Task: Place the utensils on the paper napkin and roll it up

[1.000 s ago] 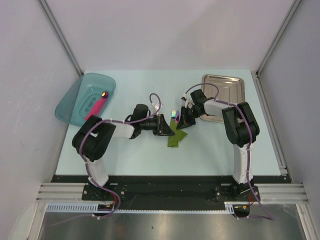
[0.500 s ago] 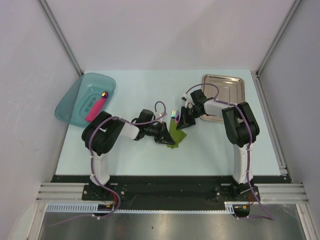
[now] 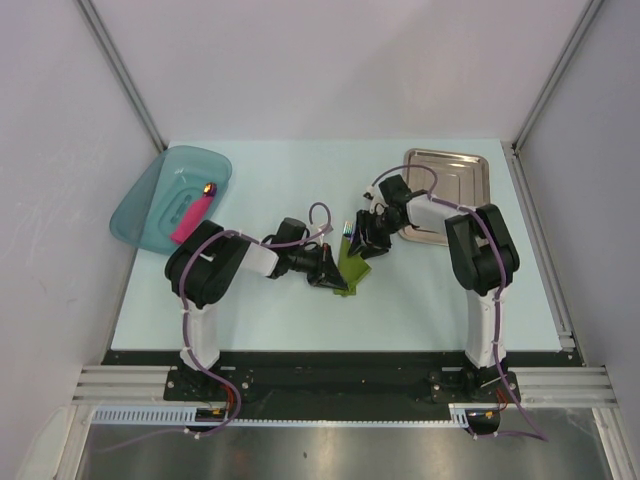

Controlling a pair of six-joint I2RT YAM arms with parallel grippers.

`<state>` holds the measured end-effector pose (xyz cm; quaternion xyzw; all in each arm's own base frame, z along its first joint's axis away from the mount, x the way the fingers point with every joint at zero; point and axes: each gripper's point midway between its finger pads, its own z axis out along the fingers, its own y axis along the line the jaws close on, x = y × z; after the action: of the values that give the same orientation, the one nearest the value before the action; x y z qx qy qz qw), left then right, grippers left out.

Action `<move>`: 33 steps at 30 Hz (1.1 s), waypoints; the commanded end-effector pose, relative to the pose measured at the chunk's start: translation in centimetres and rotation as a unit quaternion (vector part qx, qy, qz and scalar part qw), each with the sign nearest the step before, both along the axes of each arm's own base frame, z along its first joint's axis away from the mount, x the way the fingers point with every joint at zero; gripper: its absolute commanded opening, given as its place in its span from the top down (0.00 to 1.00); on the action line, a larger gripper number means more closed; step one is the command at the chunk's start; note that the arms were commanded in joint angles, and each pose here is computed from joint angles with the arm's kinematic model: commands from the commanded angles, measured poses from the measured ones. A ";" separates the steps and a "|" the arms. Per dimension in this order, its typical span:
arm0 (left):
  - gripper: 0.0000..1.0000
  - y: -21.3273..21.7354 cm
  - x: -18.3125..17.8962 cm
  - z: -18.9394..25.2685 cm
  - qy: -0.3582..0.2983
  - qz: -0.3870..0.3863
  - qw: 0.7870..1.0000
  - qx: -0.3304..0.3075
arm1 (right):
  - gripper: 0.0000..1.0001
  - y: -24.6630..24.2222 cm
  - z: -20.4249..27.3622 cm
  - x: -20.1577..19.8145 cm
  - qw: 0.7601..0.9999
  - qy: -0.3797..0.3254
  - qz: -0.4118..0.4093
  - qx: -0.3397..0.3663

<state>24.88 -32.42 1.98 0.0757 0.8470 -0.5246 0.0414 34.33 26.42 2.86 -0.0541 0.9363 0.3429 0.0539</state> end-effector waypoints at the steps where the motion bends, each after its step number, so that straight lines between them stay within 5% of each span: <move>1: 0.91 1.5 -0.5 -2.8 0.007 0.008 0.998 0.057 | 0.49 -1.4 -2.6 -0.5 0.996 0.013 -0.011 -0.082; 14: 0.91 1.3 -0.2 -2.6 0.005 0.011 0.999 0.052 | 0.58 -0.5 -5.7 -2.4 0.993 0.056 -0.008 -0.102; 17: 0.91 1.2 -0.1 -2.3 0.000 0.010 0.999 0.049 | 0.71 -0.6 -5.9 -2.3 0.993 0.057 -0.010 -0.105; 20: 0.92 1.1 0.0 -2.0 -0.006 0.010 0.999 0.047 | 1.00 -0.9 -5.7 -2.0 0.993 0.053 -0.012 -0.103; 23: 0.91 0.8 0.5 -0.7 -0.028 0.010 0.999 0.029 | 1.00 -0.8 -4.8 -1.2 0.996 0.050 -0.020 -0.067; 25: 0.87 0.5 1.1 1.3 -0.052 0.009 0.999 0.007 | 1.00 -0.4 -3.6 -0.6 0.998 0.042 -0.017 -0.035; 29: 0.61 0.9 3.2 6.0 -0.120 0.020 0.992 -0.029 | 1.00 0.4 -0.8 1.7 1.000 -0.026 -0.013 0.006; 33: 0.45 3.3 5.4 10.8 -0.199 0.037 0.979 -0.035 | 1.00 1.3 2.4 3.5 0.996 -0.073 -0.016 0.049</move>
<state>27.07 -31.22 6.44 0.1001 0.8343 -0.5293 0.1172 34.46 27.04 1.96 -0.0311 0.9334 0.3556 0.0370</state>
